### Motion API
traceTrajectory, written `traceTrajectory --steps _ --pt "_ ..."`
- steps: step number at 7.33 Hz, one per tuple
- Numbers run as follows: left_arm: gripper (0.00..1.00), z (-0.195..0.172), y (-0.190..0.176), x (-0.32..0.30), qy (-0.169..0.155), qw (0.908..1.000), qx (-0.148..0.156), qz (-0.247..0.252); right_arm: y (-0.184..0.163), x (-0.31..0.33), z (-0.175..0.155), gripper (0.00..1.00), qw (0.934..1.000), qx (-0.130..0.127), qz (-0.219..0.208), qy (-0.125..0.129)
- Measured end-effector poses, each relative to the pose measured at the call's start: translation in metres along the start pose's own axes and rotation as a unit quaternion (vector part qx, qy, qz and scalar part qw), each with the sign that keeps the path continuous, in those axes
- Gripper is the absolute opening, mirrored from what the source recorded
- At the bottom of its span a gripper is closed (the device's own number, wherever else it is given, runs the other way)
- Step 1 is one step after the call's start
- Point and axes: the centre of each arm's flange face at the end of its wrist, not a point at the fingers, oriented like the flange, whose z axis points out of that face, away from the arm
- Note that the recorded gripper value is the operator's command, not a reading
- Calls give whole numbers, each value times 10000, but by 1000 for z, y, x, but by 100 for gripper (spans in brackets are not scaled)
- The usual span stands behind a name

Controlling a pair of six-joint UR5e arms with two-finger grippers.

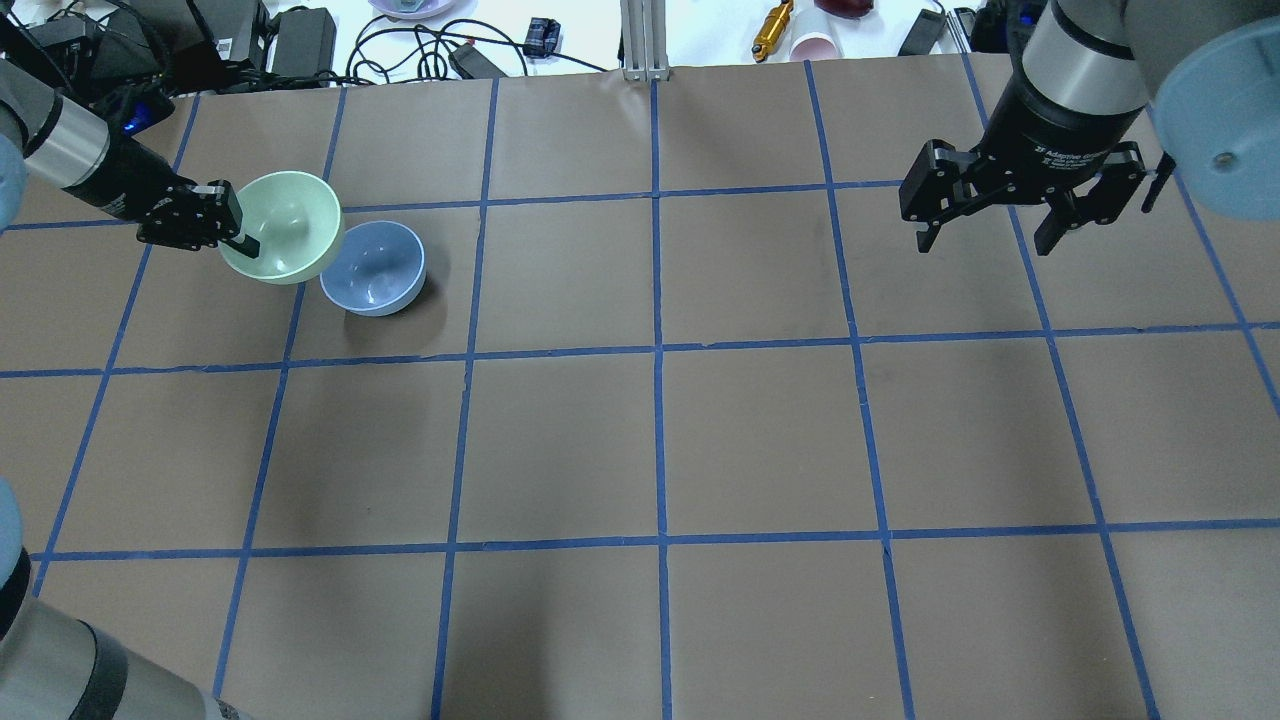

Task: Stack green bowl on blue bowl
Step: 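Lift the pale green bowl and carry it over the light blue bowl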

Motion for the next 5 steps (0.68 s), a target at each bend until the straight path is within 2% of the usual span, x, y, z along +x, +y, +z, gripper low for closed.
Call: traceTrajectory --steps 5 --pt "13 35 -16 30 -59 9998 -59 -173 0 0 0 100 10000 0 0 -3"
